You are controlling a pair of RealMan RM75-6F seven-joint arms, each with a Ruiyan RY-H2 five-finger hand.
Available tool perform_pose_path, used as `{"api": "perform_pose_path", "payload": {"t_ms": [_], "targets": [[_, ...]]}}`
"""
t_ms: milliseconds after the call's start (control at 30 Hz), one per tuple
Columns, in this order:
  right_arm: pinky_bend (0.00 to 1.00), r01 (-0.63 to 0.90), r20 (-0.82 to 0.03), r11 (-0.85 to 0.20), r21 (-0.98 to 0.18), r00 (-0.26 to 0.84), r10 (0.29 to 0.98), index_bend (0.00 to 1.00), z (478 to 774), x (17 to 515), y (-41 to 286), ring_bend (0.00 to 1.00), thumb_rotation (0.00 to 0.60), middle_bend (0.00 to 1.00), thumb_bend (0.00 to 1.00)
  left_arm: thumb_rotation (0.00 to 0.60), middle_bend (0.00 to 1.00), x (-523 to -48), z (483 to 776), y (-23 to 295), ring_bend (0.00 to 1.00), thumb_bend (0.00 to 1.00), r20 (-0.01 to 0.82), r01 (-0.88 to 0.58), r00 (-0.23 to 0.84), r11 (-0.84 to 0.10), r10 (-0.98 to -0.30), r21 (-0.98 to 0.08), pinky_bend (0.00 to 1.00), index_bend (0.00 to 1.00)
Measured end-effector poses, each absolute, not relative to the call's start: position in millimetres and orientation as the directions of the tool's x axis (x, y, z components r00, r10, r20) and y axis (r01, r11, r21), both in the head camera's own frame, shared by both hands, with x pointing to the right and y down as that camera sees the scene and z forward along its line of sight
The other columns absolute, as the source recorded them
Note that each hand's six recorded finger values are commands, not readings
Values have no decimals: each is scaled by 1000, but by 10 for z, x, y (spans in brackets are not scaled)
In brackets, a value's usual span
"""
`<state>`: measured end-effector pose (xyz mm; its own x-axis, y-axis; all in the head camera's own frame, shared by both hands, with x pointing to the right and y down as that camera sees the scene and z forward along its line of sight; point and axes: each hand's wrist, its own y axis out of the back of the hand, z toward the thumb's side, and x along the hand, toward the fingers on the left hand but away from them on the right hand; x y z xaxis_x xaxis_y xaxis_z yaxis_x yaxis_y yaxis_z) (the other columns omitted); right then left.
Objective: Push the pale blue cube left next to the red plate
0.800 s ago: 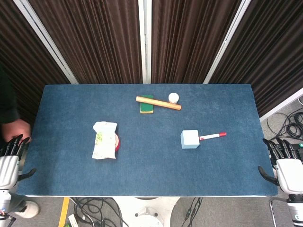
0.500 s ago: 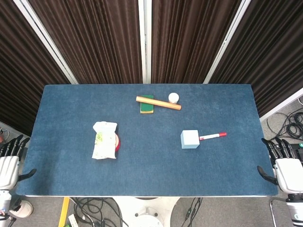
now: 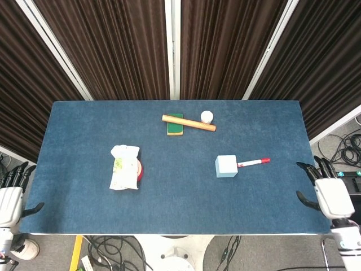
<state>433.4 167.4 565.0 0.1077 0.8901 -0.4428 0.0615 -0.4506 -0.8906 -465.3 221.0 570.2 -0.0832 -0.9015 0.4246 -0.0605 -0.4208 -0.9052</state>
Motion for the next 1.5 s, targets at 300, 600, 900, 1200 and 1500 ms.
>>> {"api": "perform_pose_path", "payload": {"t_ms": [300,600,900,1200,1500], "targets": [[78,-77,-575,-570,-818,160,803,209,6362,3931,1150,11,600,241,177,600,143,-4717,5684,2273,90,164,435,-53,-109,-431,-894,-901,127,149],[79,-201,-626,-597,-777,141,767,306,7015,3759,922,14,600,276,176,600,143,-4759,5685,2302,90,163,445,-56,-121,-441,-888,-896,127,150],[94,-265,-658,-615,-743,118,744,374,7420,3710,929,42,600,334,176,600,143,-4777,5700,2322,90,153,454,-81,-133,-446,-881,-891,127,155],[105,-271,-665,-625,-732,88,741,414,7604,3751,937,68,600,380,176,600,143,-4789,5714,2333,90,153,460,-81,-137,-453,-877,-888,128,155],[122,-250,-664,-631,-735,71,745,483,7673,3760,881,109,600,452,219,600,143,-4802,5711,2340,90,153,458,-76,-140,-452,-878,-889,127,155]]}}
